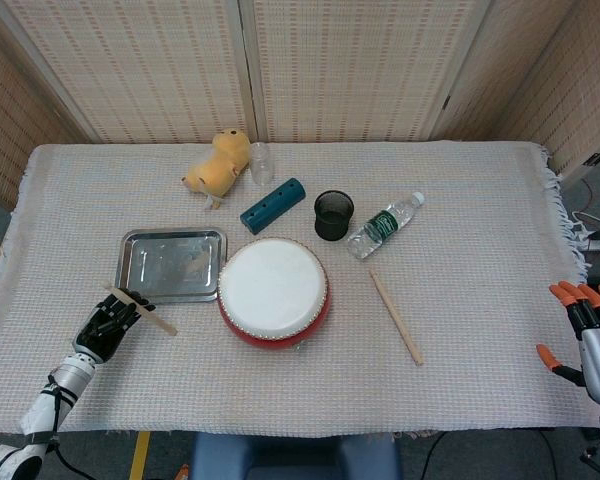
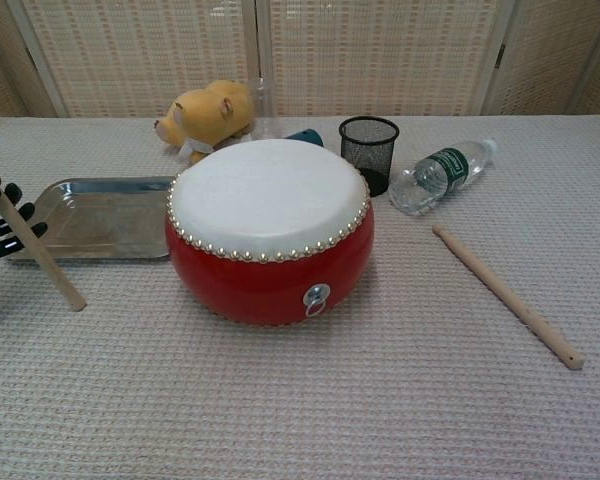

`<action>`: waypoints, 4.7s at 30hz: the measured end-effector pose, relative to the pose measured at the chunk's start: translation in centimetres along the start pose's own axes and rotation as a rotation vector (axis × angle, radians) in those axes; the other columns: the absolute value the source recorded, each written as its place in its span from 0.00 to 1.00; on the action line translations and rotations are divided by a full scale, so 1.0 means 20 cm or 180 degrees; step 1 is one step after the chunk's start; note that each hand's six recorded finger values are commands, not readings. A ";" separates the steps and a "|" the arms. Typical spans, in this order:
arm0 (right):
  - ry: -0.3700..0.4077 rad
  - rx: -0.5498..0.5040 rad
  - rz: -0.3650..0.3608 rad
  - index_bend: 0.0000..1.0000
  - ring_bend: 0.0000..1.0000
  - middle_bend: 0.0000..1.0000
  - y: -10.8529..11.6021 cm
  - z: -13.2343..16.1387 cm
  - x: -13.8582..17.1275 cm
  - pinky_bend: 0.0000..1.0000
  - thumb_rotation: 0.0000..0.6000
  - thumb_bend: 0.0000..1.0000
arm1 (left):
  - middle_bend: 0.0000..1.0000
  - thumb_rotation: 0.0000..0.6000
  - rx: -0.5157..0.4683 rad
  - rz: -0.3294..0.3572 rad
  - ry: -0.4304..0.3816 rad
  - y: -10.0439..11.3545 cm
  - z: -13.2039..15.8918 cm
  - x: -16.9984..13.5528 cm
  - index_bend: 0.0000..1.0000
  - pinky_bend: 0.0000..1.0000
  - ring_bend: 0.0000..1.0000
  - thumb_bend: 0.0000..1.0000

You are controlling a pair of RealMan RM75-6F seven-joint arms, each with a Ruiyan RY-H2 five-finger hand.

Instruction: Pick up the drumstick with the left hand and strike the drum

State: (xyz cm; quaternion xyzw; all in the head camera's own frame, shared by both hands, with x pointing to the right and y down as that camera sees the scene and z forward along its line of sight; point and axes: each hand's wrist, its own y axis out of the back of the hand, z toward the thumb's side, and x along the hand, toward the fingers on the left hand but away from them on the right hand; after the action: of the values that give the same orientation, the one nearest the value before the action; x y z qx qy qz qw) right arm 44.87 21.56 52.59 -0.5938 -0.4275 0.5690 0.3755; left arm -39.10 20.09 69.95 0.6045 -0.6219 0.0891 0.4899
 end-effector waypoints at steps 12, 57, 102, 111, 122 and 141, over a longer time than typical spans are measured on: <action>-0.0004 -0.0011 0.0029 0.15 0.00 0.12 -0.01 -0.01 -0.01 0.02 1.00 0.23 | 0.51 1.00 0.0014 -0.0095 0.0043 -0.02 -0.07 0.01 0.44 0.38 0.42 0.42; -0.0015 -0.0023 0.0035 0.15 0.00 0.12 -0.01 -0.01 -0.01 0.02 1.00 0.23 | 0.67 1.00 0.1011 -0.0606 -0.0053 -0.30 -0.29 0.05 0.60 0.58 0.62 0.26; 0.0002 -0.0001 0.0041 0.15 0.00 0.12 -0.01 0.01 -0.03 0.02 1.00 0.23 | 0.47 0.96 0.1265 -0.0909 0.0224 -0.33 -0.31 0.02 0.41 0.48 0.43 0.16; 0.0017 -0.0010 0.0042 0.15 0.00 0.12 0.00 0.02 -0.04 0.02 1.00 0.23 | 0.65 0.96 0.1438 -0.0792 0.0115 -0.31 -0.33 0.03 0.55 0.58 0.60 0.16; 0.0028 -0.0011 0.0035 0.15 0.00 0.12 0.00 0.04 -0.03 0.02 1.00 0.23 | 0.77 0.96 0.1606 -0.0795 0.0095 -0.32 -0.38 0.00 0.66 0.64 0.70 0.17; 0.0026 -0.0021 0.0027 0.15 0.00 0.12 0.00 0.03 -0.03 0.02 1.00 0.23 | 0.84 0.96 0.2137 -0.0740 0.0063 -0.34 -0.49 -0.01 0.76 0.75 0.77 0.18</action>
State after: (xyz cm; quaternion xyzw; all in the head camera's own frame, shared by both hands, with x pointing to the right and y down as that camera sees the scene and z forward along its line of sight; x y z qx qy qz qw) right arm 44.32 21.01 52.69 -0.5992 -0.4253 0.5667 0.3728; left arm -28.57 25.40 71.53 0.7976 -0.4801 0.2380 0.2768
